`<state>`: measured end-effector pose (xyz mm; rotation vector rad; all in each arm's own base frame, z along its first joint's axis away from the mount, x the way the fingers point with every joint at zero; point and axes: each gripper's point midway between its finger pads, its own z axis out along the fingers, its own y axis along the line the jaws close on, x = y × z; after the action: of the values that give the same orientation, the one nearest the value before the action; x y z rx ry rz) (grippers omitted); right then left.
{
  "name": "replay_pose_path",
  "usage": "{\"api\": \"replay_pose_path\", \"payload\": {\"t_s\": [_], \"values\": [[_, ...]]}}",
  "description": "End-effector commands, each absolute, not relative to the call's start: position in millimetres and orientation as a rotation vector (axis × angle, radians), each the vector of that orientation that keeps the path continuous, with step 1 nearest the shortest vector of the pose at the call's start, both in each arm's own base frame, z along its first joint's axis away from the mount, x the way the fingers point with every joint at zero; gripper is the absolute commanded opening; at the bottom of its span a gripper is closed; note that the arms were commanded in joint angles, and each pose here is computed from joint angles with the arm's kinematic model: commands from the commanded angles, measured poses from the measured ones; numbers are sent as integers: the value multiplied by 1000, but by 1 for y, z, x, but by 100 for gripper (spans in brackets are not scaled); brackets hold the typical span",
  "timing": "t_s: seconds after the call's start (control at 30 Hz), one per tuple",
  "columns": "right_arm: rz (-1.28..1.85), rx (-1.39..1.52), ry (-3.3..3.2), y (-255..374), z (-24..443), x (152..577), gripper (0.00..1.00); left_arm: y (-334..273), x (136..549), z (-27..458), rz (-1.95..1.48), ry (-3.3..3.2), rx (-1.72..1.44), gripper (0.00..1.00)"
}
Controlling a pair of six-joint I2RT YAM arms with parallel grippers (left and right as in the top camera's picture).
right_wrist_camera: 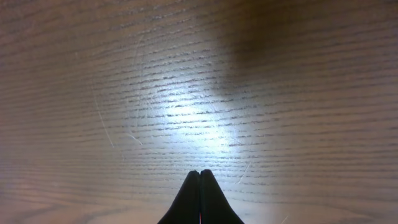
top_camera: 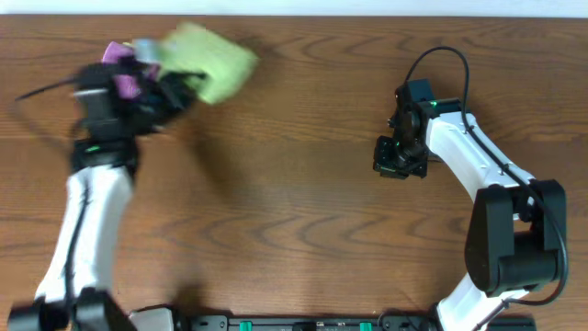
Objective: Fold the cloth
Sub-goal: 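Carry the green square with the left gripper to the cloth stack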
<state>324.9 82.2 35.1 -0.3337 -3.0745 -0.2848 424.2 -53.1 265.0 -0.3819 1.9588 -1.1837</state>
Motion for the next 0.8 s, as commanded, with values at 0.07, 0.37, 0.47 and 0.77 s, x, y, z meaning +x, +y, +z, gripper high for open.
{"api": "replay_pose_path", "payload": {"t_s": [0.07, 0.37, 0.47, 0.77], "values": [[-288, -304, -3094, 82, 40, 329, 2, 36, 429, 281, -1142, 1807, -665, 6], [-292, -269, -3103, 86, 40, 330, 2, 72, 455, 252, -1144, 1785, -648, 6], [-289, -245, -3100, 88, 40, 328, 2, 78, 466, 242, -1141, 1799, -650, 6], [-268, -228, -3062, 89, 40, 317, 2, 95, 497, 243, -1000, 1829, -499, 6]]}}
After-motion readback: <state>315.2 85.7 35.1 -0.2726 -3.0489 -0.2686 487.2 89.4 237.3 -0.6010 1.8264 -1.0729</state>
